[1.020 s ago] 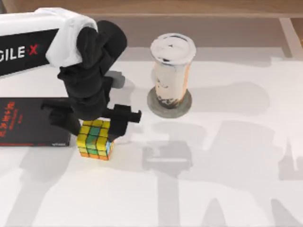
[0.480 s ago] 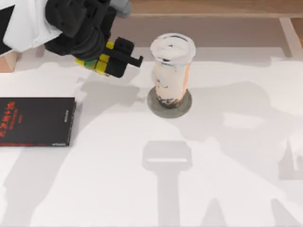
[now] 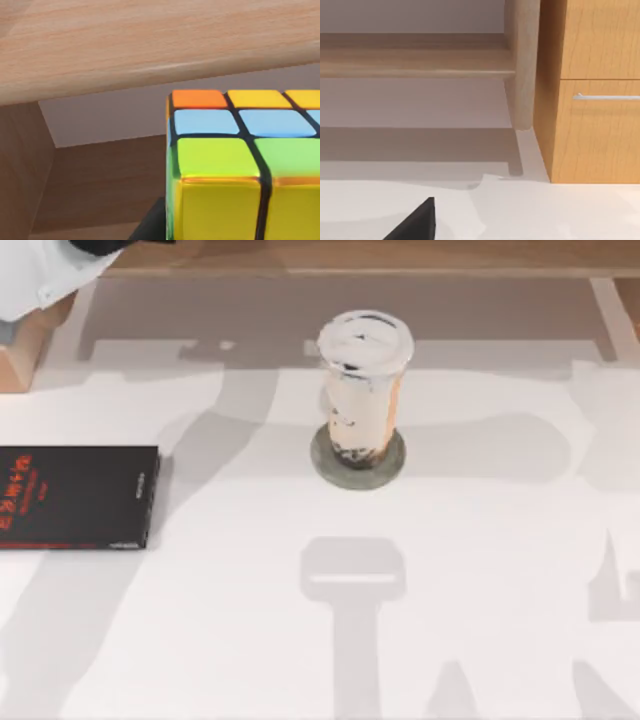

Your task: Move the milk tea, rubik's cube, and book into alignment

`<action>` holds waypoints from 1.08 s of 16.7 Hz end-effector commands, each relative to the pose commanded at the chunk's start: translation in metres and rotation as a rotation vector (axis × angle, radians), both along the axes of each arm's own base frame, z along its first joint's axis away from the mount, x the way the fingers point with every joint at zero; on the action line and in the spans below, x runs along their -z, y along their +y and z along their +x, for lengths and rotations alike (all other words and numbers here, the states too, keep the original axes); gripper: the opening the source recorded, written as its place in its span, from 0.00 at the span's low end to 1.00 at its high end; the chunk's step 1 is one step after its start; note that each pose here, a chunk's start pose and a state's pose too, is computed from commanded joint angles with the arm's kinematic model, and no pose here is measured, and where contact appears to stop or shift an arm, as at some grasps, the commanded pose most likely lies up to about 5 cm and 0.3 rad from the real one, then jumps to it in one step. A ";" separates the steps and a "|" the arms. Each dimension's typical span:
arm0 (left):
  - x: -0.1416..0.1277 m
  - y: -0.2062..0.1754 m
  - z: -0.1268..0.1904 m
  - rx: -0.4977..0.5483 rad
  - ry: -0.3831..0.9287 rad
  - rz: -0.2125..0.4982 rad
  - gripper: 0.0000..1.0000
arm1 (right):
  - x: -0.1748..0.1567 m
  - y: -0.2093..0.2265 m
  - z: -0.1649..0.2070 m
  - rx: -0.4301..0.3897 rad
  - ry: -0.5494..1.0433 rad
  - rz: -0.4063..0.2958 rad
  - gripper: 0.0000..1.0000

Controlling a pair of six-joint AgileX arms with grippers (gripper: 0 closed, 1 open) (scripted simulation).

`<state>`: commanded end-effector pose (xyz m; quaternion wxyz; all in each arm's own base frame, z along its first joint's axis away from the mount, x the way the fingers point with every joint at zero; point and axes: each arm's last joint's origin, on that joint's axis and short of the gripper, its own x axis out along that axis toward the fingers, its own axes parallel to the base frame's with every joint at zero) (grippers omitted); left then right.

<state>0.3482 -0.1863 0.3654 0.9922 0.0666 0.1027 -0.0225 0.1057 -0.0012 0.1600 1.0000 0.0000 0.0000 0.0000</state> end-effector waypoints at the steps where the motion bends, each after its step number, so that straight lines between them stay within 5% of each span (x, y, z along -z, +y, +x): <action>1: -0.010 -0.001 0.000 -0.010 -0.062 -0.039 0.00 | 0.000 0.000 0.000 0.000 0.000 0.000 1.00; 5: -0.030 -0.005 0.005 -0.028 -0.200 -0.132 0.00 | 0.000 0.000 0.000 0.000 0.000 0.000 1.00; 12: -0.032 -0.003 0.009 -0.028 -0.218 -0.143 0.00 | 0.000 0.000 0.000 0.000 0.000 0.000 1.00; 18: -0.045 -0.002 0.057 0.011 -0.309 -0.208 0.00 | 0.000 0.000 0.000 0.000 0.000 0.000 1.00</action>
